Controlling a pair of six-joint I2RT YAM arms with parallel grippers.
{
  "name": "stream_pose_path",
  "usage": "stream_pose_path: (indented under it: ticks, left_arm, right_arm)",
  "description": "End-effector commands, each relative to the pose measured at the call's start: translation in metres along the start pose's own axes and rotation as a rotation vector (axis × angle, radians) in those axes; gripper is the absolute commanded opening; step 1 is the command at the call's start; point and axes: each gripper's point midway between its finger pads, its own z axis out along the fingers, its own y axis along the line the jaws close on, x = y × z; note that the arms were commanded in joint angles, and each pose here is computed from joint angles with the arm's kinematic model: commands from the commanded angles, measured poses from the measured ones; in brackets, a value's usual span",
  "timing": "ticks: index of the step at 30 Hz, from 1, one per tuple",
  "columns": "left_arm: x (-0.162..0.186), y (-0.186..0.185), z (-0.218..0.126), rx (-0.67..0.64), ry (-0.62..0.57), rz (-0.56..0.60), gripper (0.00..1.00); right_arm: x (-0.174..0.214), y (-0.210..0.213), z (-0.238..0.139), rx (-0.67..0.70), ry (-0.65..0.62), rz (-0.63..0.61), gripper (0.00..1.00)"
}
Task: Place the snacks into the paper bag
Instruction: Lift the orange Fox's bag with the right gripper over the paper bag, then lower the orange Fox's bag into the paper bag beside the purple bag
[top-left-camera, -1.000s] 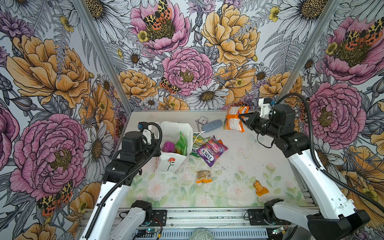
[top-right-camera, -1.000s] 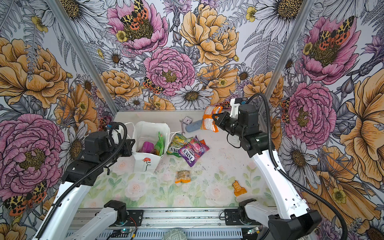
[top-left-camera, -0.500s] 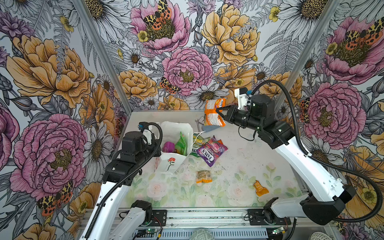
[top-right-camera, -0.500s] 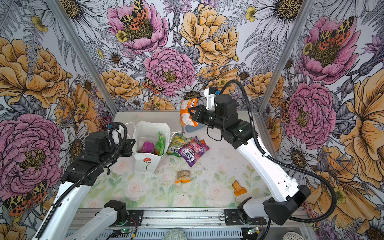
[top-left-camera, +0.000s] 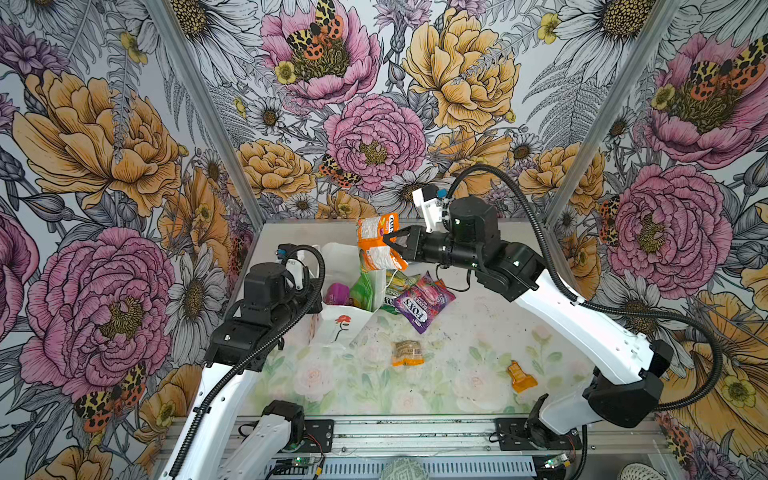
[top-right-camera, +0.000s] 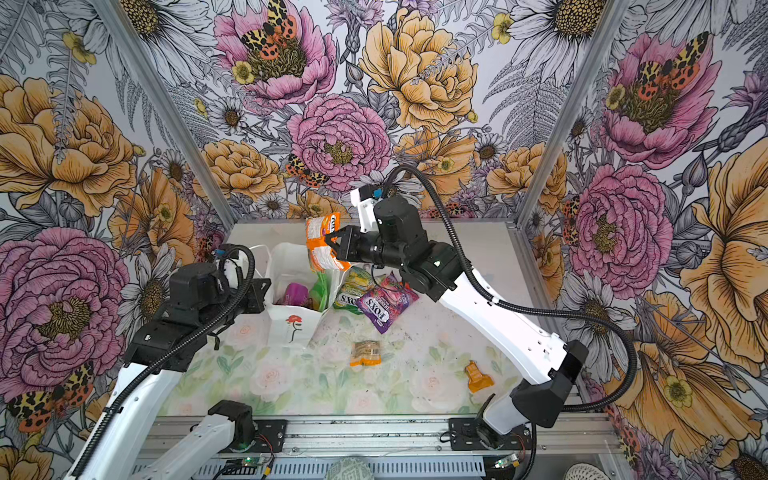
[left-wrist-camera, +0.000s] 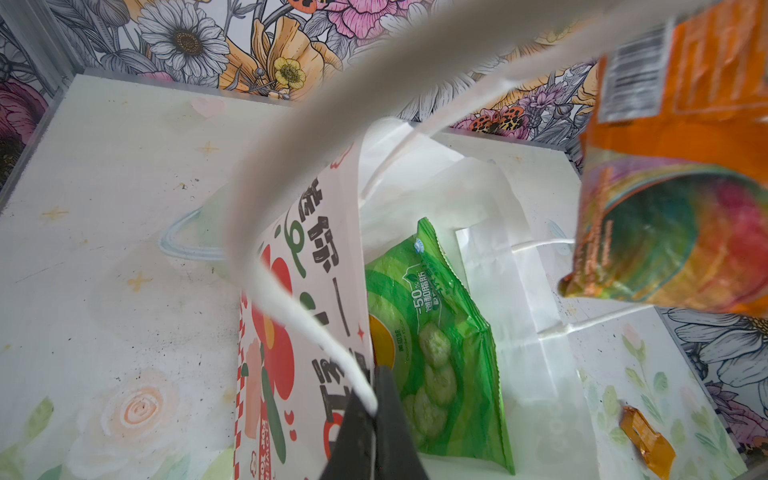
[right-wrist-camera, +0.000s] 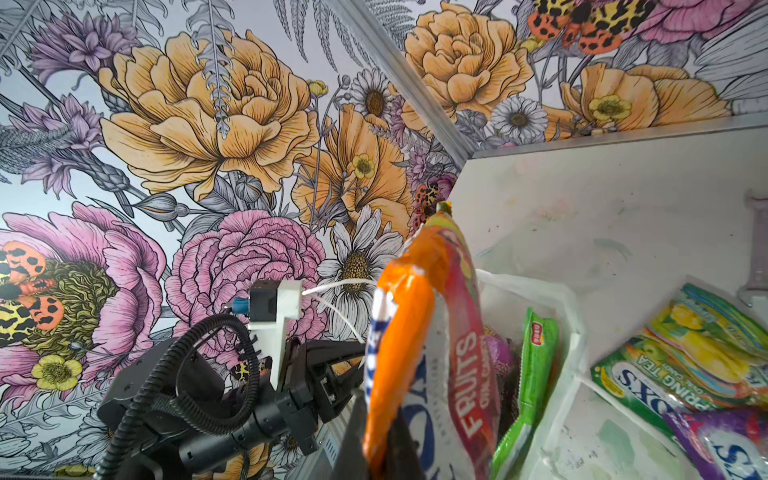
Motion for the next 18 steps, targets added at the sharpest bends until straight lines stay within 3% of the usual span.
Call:
stream_pose_path:
  ticks: [1, 18]
  left_arm:
    - [-0.027, -0.012, -0.012, 0.044, -0.123, 0.037, 0.00]
    - [-0.028, -0.011, -0.014, 0.037, -0.132, 0.037, 0.00]
  right_arm:
    - [0.000, 0.022, 0.011, -0.083, -0.014, -0.003, 0.00]
    - [0.059, 0.008, 0.058, -0.094, 0.150, 0.101, 0.00]
